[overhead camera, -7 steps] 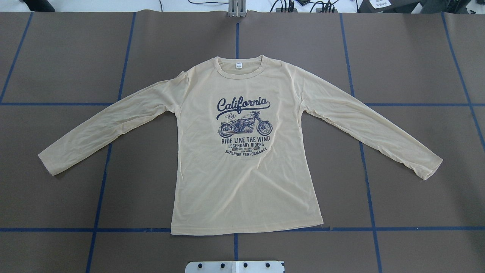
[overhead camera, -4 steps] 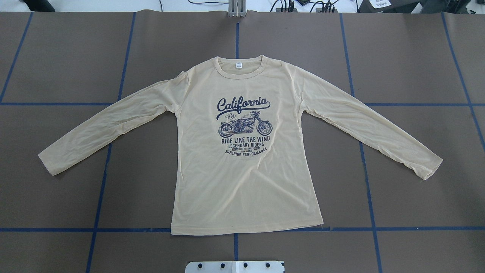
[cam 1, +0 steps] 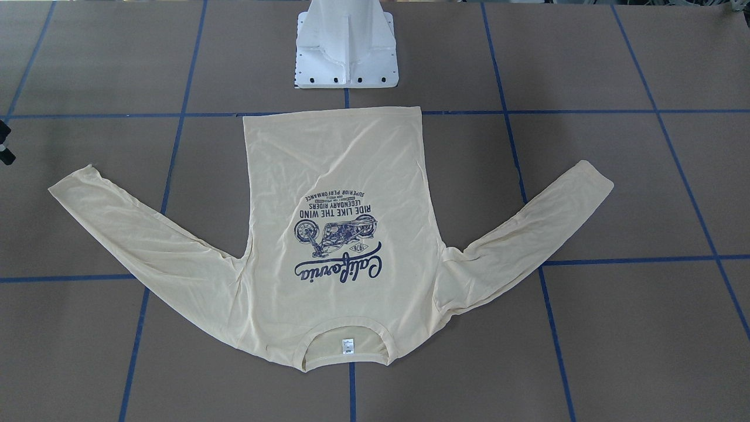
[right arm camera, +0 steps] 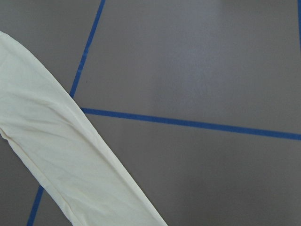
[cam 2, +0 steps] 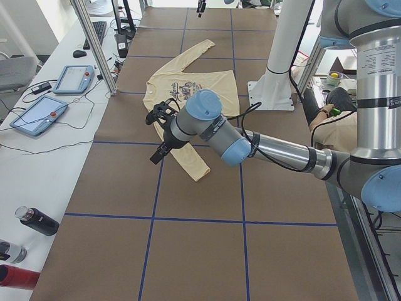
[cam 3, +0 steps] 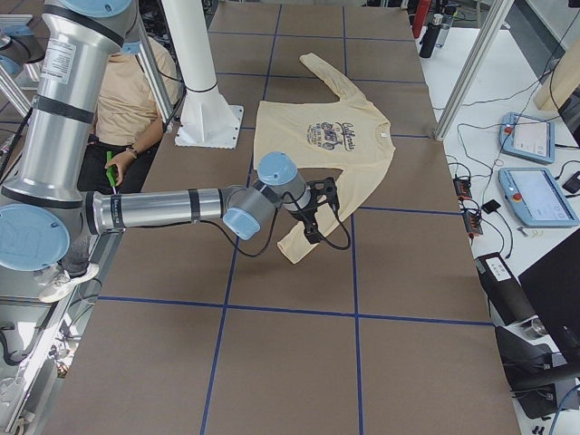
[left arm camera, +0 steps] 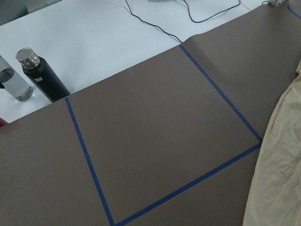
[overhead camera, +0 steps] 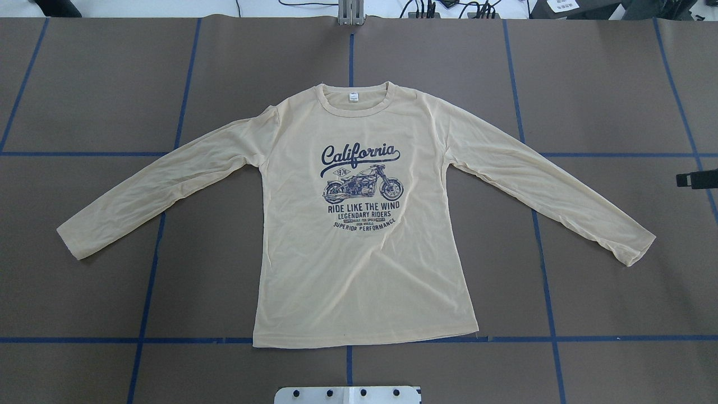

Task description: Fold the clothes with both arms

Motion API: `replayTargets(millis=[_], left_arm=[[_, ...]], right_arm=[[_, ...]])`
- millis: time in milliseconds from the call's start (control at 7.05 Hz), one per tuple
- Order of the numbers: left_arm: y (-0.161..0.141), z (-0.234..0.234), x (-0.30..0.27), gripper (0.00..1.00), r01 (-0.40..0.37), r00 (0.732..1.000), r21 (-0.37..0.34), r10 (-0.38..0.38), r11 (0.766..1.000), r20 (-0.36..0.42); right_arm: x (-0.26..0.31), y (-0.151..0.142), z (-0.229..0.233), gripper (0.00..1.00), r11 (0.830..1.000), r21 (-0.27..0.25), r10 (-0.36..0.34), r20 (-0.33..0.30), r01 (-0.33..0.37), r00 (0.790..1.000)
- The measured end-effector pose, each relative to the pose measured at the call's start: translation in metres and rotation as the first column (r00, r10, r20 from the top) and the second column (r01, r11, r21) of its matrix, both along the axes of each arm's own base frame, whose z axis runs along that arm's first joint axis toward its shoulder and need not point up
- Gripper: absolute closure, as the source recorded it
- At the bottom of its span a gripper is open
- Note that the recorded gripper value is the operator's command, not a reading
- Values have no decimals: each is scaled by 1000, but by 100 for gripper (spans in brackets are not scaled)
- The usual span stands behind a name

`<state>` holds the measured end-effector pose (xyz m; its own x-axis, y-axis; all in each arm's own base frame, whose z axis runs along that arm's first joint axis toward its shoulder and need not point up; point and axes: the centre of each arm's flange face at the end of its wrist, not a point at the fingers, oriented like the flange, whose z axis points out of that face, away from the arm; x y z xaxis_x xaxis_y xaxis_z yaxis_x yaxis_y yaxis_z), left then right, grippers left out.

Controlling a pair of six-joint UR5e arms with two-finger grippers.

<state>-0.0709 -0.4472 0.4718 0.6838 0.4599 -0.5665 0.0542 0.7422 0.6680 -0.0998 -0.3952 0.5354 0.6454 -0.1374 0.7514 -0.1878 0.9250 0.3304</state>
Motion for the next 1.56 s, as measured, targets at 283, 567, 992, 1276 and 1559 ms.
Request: replayTargets(millis=[283, 567, 992, 1276, 1559], left_arm=[[0, 1, 0, 0, -5, 1000, -1, 5, 1000, -5], [0, 2, 0, 0, -6, 1000, -3, 6, 1000, -5], [-1, 5, 1, 0, -6, 1000, -8, 6, 1000, -5], [-1, 6, 1, 0, -6, 1000, -9, 6, 1000, -5], [-1, 7, 1, 0, -7, 1000, -10, 7, 1000, -4]], right_arm=[[-51, 14, 22, 9, 999, -11, 36, -19, -36, 999], [-80, 27, 74, 21, 998, 21, 58, -30, -58, 998], [-83, 39, 110, 30, 999, 19, 46, -57, -45, 997], [-89, 49, 118, 32, 999, 19, 27, -78, -26, 997], [-97, 54, 119, 38, 1000, 26, 15, -89, -13, 996]])
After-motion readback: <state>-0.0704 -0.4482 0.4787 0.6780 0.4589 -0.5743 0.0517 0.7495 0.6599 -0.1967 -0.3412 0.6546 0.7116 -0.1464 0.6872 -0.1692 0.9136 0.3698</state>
